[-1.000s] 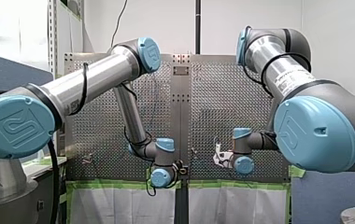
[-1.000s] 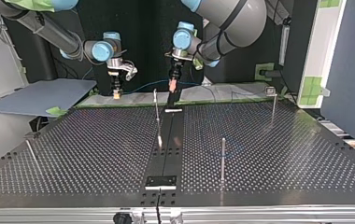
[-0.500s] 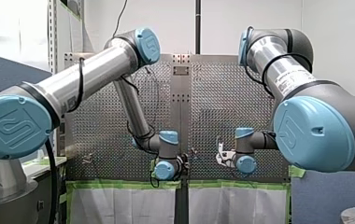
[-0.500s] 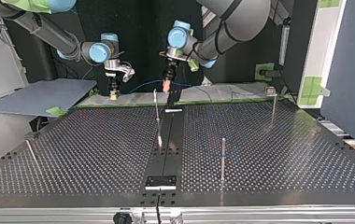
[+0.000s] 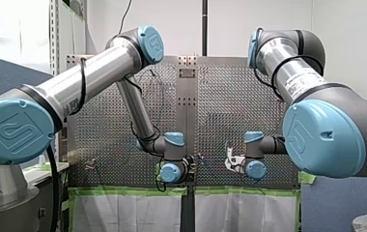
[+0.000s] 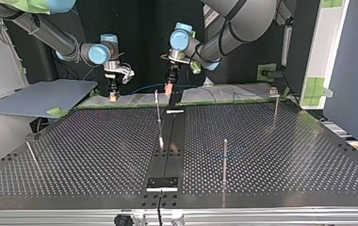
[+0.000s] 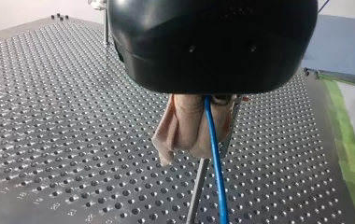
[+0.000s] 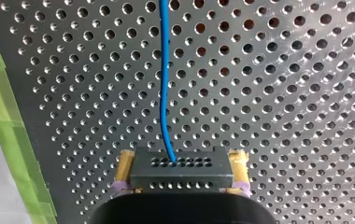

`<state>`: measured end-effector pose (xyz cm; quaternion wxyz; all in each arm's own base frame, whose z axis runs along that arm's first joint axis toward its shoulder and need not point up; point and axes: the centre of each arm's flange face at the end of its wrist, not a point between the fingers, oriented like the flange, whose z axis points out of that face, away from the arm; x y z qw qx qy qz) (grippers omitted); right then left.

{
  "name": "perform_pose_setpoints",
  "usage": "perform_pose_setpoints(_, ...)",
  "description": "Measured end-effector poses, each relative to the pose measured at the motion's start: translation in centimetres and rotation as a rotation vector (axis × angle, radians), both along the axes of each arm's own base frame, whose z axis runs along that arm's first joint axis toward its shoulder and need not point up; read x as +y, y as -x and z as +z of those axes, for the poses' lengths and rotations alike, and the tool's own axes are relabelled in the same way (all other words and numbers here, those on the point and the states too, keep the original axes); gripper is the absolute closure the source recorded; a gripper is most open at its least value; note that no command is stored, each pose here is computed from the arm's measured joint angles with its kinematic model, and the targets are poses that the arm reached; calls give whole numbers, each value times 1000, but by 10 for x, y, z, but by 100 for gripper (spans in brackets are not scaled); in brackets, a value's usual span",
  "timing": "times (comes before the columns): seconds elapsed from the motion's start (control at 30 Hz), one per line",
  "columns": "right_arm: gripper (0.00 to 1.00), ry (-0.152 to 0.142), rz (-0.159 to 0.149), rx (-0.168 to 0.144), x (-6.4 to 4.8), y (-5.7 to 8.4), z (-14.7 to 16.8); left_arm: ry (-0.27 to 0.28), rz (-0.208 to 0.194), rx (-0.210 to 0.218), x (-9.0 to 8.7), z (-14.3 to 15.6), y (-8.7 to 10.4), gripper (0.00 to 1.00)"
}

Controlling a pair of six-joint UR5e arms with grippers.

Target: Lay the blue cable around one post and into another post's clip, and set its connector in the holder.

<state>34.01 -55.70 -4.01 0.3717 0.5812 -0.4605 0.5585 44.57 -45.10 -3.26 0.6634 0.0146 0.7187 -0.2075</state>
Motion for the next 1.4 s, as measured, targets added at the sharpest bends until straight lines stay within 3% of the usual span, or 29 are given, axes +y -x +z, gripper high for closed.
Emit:
perform_pose_setpoints(0.27, 100, 3, 15, 0, 0, -1, 0, 30, -13, -4, -1, 0, -8, 100)
perform_pose_setpoints(0.4, 100, 2, 19, 3, 0, -2, 0, 20, -12, 15, -2, -12, -14, 100)
perform_pose_setpoints(0.9, 100, -1, 11, 17, -3, 5, -1, 46, -14, 8, -10, -13, -36, 100)
perform_pose_setpoints(1.4, 100, 10, 13, 19, -10, 5, 3, 4, 24, -1, 0, -19, -52, 100)
